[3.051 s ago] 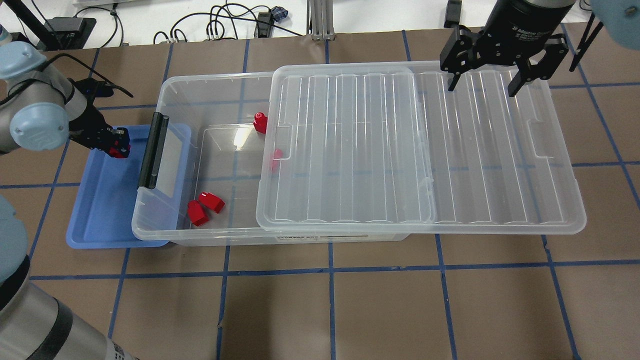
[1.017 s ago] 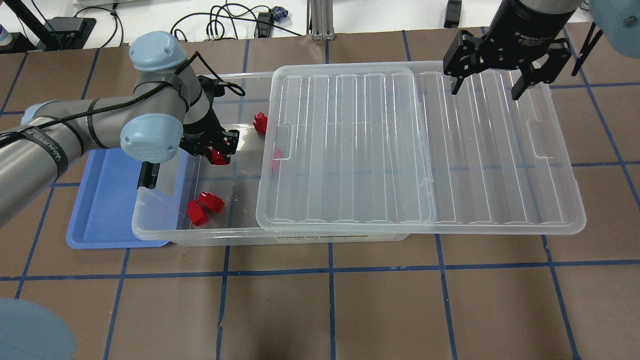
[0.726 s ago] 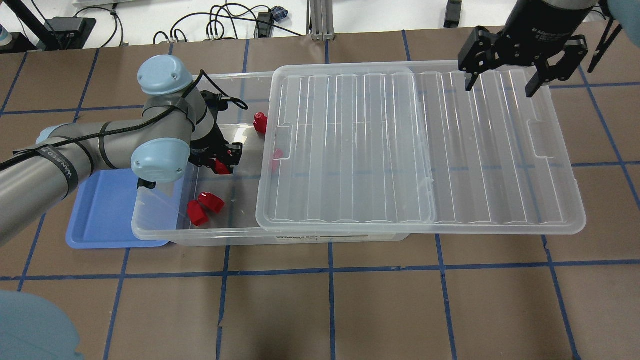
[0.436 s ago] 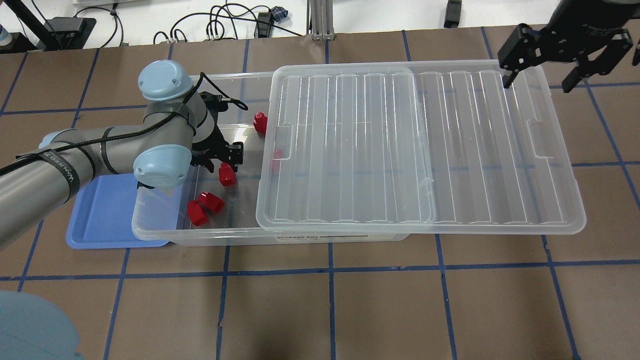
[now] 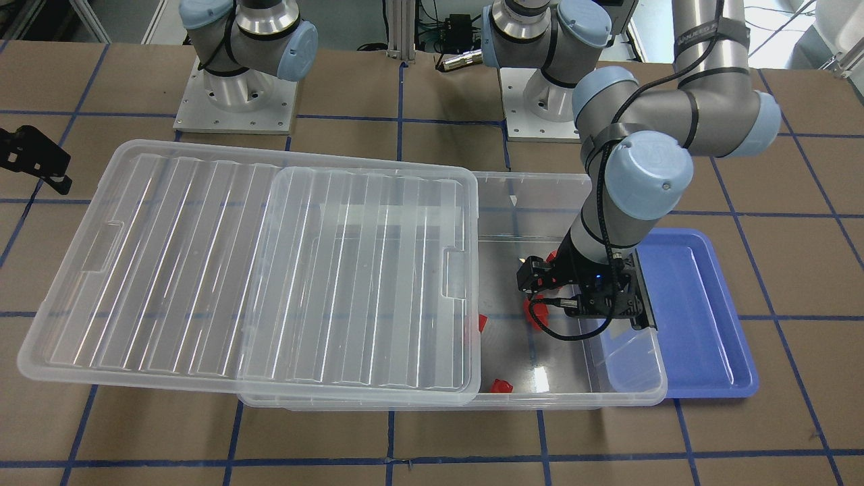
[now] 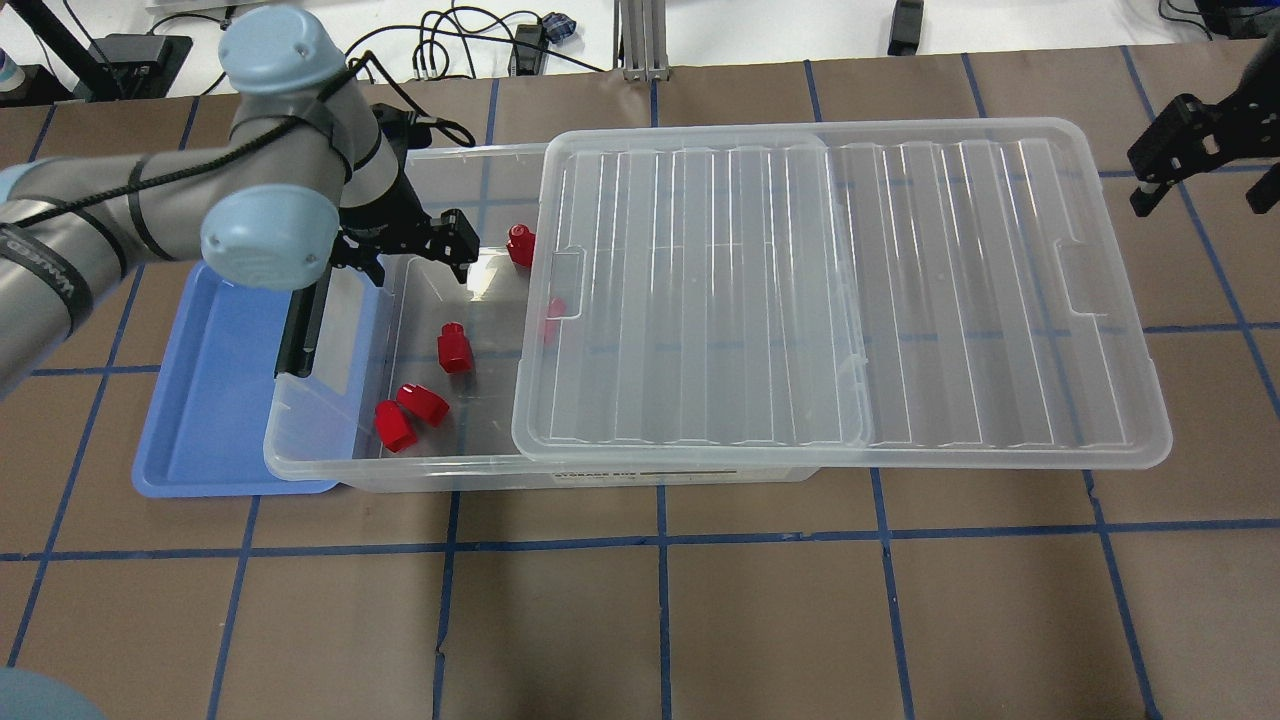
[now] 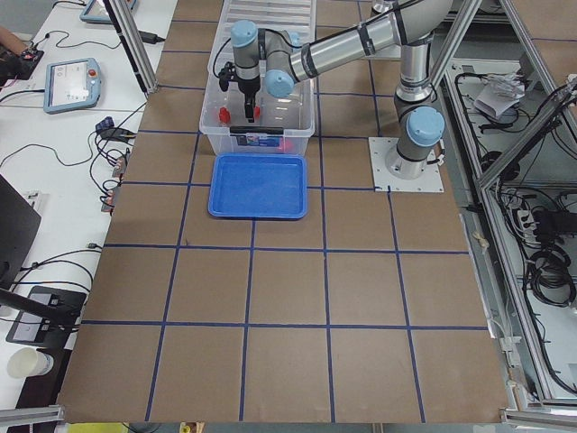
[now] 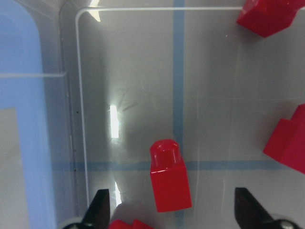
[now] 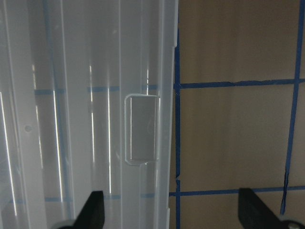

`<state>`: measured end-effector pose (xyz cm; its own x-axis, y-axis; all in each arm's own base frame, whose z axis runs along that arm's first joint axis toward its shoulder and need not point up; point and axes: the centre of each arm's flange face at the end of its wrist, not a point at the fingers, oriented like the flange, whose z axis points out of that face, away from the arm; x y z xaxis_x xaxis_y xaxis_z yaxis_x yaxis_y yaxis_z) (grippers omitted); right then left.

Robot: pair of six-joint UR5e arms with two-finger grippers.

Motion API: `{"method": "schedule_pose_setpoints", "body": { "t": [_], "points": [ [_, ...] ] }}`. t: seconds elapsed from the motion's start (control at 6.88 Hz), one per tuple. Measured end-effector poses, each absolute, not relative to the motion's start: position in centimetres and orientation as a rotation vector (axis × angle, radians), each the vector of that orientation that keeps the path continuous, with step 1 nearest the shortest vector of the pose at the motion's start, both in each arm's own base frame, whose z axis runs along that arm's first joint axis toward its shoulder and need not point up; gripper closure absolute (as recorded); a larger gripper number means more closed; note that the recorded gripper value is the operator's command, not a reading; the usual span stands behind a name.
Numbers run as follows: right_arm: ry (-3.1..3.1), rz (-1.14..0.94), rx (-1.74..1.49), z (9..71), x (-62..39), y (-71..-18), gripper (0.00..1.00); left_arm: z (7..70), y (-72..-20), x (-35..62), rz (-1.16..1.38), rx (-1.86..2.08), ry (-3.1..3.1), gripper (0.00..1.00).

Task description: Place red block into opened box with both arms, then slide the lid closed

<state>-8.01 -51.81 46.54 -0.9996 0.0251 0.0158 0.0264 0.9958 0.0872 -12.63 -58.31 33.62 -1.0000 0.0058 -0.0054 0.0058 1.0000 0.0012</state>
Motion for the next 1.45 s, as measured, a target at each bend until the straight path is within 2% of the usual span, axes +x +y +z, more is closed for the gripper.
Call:
{"method": "schedule_pose_setpoints", "body": {
  "t": [0.29,0.58,0.87,1.45],
  "points": [
    [-3.09,-0.244,-0.033,41.7,-9.3,-50.4,0.0,43.6,-57.1,-13.0,0.033,0.018,3.138,0.0],
    [-3.043,-0.267,-0.027,39.7,-9.8,-49.9,0.0,49.8,-54.3,-12.9,-0.029,0.024,3.138,0.0],
    [-2.954,-0.301,-0.04,39.1,-11.4,-49.5,0.0,51.8,-52.3,-12.7,-0.023,0.023,3.136,0.0],
    [-2.906,-0.331,-0.051,36.5,-12.0,-48.7,0.0,52.7,-52.1,-12.7,-0.027,0.04,3.127,0.0]
  ]
}}
